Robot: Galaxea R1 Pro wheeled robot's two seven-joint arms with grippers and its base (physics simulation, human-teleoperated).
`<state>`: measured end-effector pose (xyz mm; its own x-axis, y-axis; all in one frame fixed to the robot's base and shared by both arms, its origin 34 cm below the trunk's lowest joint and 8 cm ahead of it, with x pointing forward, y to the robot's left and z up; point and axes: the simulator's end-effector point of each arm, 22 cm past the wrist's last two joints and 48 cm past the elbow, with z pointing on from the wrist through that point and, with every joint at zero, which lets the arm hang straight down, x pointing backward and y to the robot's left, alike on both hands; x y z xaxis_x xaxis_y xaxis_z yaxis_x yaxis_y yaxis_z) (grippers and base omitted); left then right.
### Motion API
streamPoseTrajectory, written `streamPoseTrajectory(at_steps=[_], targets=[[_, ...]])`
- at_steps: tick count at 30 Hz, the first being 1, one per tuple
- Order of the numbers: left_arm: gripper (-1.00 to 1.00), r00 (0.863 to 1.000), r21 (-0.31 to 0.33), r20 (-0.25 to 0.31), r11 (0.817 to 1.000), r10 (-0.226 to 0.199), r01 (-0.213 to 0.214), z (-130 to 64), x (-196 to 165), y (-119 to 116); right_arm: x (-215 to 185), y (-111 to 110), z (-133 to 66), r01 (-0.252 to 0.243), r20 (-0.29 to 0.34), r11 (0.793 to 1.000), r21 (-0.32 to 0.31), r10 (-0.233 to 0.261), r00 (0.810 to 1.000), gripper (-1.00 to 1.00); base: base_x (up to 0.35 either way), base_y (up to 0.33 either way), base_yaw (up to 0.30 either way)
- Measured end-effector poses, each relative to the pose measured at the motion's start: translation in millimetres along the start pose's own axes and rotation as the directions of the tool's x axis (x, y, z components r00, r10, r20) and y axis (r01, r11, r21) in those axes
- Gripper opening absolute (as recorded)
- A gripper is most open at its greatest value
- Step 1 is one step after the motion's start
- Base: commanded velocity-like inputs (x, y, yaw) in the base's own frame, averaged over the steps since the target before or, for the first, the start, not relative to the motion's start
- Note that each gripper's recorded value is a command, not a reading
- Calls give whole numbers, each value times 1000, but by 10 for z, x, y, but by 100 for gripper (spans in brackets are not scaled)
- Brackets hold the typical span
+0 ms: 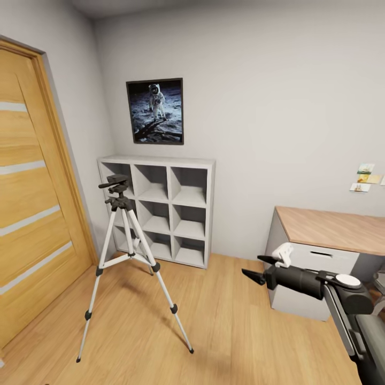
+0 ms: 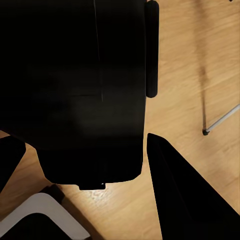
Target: Attach the digital camera to the camera tripod in the bedroom.
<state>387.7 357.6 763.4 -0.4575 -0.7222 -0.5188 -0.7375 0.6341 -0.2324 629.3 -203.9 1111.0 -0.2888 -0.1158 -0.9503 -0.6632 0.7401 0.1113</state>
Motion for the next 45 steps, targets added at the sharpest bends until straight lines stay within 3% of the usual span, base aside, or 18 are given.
streamPoseTrajectory(at_steps=[28,33,40,45], targets=[[-100,1000,13,-15,1000,25,-25,-240,-18,-42,-180,167,-138,1,-2,1000,-30,-1,1000,100,0,0,0],[-100,1000,36,18,999,18,-18,-367,-149,-106,-208,187,-161,-1,-3,1000,-30,1,1000,100,0,0,0],[-100,993,57,117,998,-29,22,-597,-381,-59,-247,213,-192,-1,-4,1000,-30,1,1000,100,0,0,0],[-100,990,65,136,998,-26,17,-649,-442,-34,-353,244,-213,17,8,999,-38,-16,1000,100,0,0,0]])
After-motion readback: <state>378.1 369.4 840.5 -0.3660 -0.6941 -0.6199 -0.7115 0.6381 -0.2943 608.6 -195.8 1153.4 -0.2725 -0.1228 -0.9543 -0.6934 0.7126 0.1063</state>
